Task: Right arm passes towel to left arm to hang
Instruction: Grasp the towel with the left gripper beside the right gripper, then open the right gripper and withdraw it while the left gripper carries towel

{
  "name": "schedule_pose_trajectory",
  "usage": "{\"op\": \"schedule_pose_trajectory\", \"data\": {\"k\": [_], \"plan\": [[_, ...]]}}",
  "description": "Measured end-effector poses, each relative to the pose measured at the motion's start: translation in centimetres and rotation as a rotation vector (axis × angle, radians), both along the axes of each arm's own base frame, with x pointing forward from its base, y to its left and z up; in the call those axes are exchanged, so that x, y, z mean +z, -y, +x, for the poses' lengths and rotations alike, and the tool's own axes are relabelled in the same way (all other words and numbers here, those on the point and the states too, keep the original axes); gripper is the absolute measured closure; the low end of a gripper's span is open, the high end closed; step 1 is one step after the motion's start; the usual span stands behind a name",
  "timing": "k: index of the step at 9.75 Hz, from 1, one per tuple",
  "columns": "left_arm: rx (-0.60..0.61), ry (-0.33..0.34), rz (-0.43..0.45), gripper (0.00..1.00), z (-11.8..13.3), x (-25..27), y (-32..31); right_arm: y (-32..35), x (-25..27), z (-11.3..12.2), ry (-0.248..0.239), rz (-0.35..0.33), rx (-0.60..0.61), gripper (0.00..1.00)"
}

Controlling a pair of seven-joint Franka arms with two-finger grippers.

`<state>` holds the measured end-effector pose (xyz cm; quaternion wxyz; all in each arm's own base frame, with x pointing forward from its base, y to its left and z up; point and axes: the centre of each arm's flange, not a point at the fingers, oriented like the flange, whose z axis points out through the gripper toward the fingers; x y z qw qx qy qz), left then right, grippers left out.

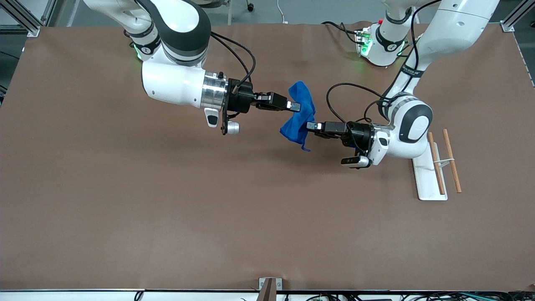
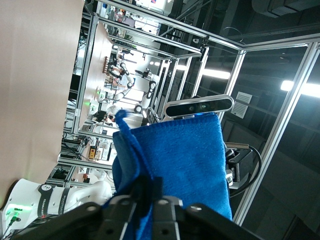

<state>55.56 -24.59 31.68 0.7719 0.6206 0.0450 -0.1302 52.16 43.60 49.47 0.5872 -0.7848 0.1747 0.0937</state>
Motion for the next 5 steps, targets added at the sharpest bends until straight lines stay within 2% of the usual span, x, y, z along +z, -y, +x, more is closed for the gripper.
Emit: {"op": "schedule_pose_trajectory", "data": {"k": [1, 4, 5], "plan": [[0.002, 0.003, 0.0, 0.98, 0.1, 0.1, -0.1, 0.0, 0.0, 0.0, 0.0, 0.0, 0.0, 0.94], [0.005, -0.011, 0.008, 0.98, 1.7, 1.8, -0.7, 0.0, 0.0, 0.0, 0.0, 0.0, 0.0, 0.94], [-0.004, -0.012, 0.054, 0.98, 2.9, 2.9, -1.4, 0.0, 0.0, 0.0, -0.001, 0.0, 0.0, 0.94]]}}
